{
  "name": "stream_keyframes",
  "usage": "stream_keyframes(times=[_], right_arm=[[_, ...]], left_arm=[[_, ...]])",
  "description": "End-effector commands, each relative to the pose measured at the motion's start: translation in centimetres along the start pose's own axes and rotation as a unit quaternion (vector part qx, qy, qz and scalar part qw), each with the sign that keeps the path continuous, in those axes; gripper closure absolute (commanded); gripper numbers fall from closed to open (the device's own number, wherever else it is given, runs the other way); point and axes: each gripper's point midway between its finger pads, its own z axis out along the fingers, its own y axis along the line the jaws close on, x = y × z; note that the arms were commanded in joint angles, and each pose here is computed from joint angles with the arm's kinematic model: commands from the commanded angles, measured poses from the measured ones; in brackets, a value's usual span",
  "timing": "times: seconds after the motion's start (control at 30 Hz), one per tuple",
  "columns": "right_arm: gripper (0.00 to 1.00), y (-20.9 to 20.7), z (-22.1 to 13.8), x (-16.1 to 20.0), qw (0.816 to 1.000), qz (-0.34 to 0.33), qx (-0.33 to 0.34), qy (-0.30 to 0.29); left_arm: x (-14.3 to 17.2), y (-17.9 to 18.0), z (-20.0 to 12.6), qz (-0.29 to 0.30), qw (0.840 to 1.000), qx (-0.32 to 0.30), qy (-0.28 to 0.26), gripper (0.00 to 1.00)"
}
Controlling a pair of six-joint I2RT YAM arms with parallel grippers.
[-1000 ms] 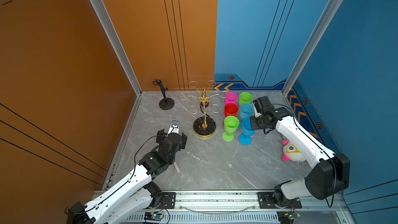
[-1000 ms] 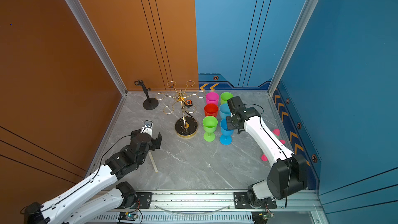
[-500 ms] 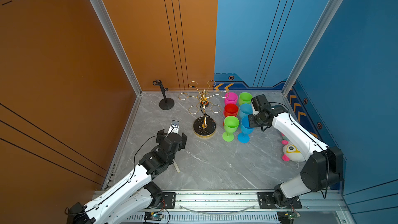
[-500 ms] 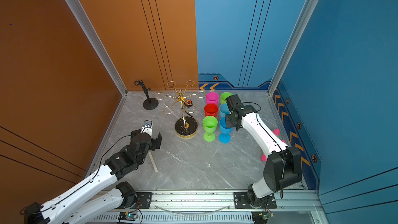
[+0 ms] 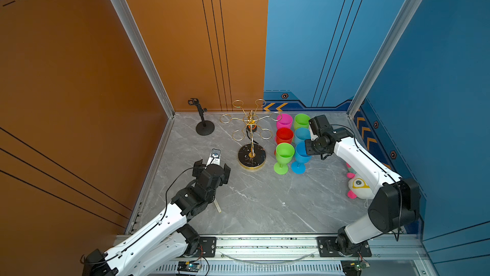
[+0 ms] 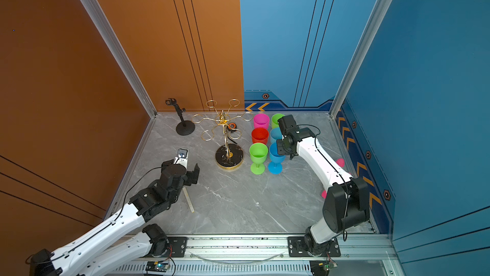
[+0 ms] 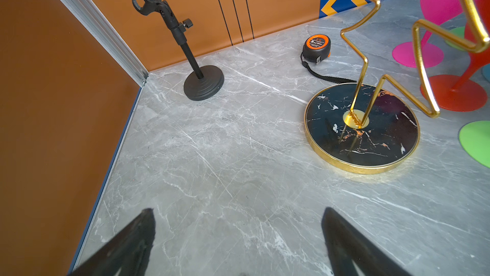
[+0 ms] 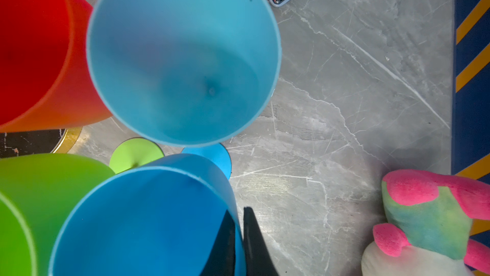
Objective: Take the wine glass off the wine glass rack
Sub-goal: Place the wine glass at the middle-right of the table.
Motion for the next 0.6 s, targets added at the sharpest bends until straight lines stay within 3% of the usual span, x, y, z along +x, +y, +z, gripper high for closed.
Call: stream_keyframes(times=[0.0, 0.17, 0.37, 0.57], right_arm=[[0.85, 0.1, -0.4, -0.9, 1.0, 0.002, -0.008, -0.01], [0.65, -0.1, -1.5, -1.0, 1.0, 0.004, -0.007, -0.017], [0.53, -0.7, -3.3, -1.4, 0.999, 0.009, -0.01, -0.039], [0.35, -1.6, -5.5, -1.9, 0.997, 0.021, -0.018, -0.072]], left_arm=[[0.2, 0.2, 0.1, -0.011, 1.0, -0.001, -0.004, 0.02], [0.2, 0.1, 0.2, -0.008, 1.0, 0.0, -0.002, 0.02], [-0.1, 0.5, 0.6, -0.022, 1.0, 0.002, -0.004, 0.02], [0.1, 2.0, 2.4, -0.056, 0.998, -0.017, -0.007, 0.02]])
